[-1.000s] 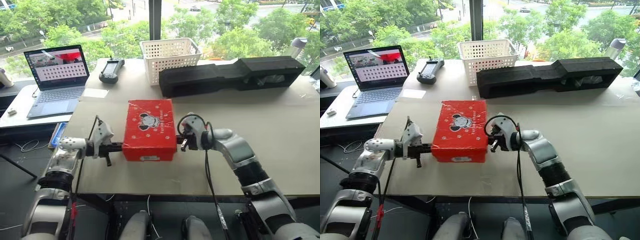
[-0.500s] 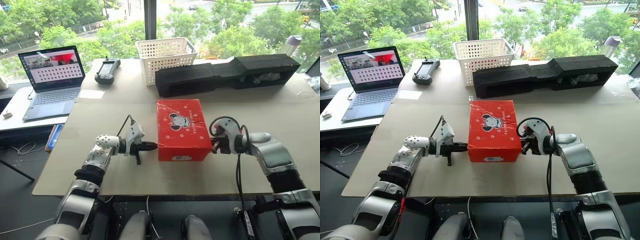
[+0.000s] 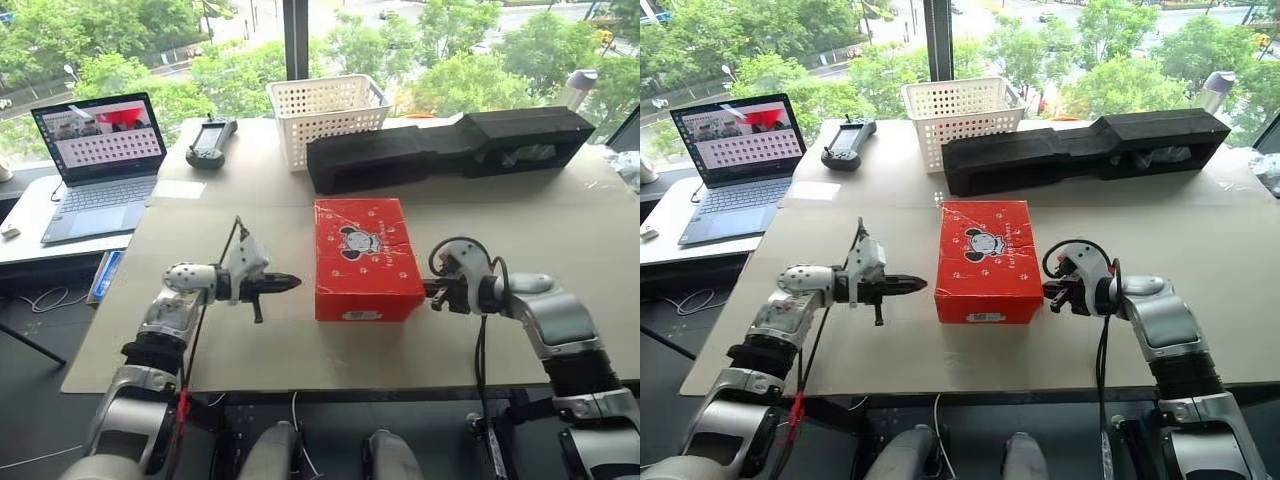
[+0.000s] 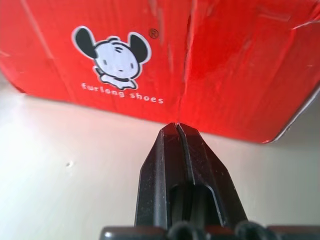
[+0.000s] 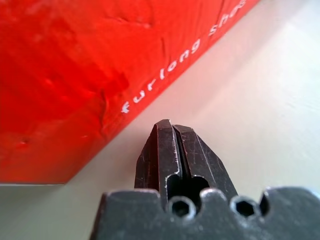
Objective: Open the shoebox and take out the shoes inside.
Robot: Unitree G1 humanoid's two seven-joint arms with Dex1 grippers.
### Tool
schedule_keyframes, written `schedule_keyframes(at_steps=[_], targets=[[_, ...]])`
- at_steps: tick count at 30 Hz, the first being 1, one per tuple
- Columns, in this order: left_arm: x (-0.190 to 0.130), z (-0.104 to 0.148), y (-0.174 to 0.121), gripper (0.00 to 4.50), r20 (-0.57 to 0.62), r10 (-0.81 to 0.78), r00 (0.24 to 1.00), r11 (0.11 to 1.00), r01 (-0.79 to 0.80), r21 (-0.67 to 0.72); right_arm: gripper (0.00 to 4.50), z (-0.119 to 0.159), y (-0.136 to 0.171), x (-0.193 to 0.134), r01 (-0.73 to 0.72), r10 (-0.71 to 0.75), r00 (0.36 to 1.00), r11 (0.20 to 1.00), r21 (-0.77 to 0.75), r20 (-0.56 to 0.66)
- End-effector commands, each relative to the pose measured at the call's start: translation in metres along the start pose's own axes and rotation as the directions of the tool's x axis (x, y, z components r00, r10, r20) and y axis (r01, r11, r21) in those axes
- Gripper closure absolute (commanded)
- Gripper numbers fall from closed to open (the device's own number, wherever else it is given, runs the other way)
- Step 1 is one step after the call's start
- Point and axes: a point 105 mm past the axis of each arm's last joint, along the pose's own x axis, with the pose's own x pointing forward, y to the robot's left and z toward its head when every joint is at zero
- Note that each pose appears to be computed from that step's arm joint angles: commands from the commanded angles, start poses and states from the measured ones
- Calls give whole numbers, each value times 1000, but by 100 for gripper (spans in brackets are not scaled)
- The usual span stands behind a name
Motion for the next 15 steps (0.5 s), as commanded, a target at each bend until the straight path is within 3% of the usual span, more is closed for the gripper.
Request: schedule_keyframes(at_steps=[1,10,15], targets=[[-15,23,-12,450,63,-30,998,1000,29,3,442,24,-10,-6,21,-18,997,999,-47,70],[-88,68,-48,450,122,-80,989,979,101,-177,442,42,-11,-7,-96,100,986,995,-37,132],[-111,82,-67,450,160,-47,986,960,89,-264,442,58,-14,-9,-135,132,971,991,4,201]])
